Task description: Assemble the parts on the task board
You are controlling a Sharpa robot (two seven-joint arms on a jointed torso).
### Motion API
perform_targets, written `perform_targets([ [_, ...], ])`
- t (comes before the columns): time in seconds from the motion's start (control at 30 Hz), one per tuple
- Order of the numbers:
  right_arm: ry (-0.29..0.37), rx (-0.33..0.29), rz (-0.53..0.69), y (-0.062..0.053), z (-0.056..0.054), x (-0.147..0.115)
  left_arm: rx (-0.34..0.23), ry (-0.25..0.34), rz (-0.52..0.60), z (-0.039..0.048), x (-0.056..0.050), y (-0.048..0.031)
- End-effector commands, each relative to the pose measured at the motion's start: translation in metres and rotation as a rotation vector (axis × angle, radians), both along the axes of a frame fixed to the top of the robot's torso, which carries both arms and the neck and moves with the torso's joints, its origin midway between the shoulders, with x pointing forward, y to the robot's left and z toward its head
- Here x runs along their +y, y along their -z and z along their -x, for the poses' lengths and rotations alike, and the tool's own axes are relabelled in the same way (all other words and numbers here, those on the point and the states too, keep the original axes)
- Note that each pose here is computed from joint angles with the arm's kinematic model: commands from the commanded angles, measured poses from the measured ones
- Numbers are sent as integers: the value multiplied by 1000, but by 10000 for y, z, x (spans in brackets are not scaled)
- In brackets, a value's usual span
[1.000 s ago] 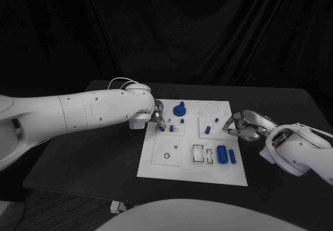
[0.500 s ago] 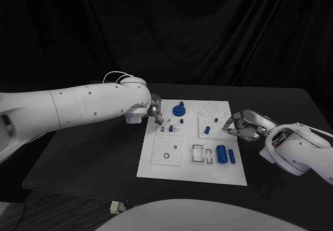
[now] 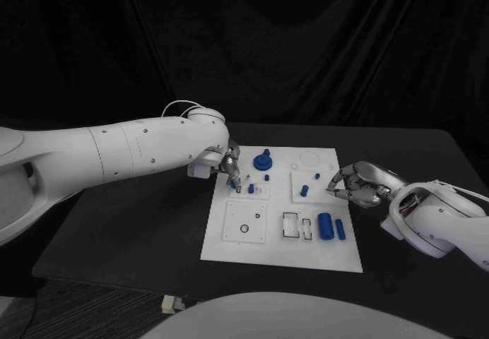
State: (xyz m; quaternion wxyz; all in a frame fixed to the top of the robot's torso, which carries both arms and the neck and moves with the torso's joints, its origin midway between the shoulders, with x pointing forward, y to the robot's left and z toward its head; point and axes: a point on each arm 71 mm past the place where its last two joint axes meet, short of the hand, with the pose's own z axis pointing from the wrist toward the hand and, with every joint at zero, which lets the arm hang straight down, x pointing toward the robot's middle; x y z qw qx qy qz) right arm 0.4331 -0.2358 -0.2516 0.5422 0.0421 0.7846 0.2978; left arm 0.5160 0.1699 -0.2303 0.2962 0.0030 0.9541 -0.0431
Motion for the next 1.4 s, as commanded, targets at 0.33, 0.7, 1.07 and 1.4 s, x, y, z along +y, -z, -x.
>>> perform_targets([
  [0.33,9,9,6,12,12,-4,41,-12,21,20,-79,38],
  [0.7,8,10,6,12,13,-1,20,-24,43,25,-114,53],
  [1.07,9,8,5,9,16,-8,-1,-25,40,36,-119,86],
  [1.4,11,9,6,14,15,-11,-36,-24,12,82,-81,78],
])
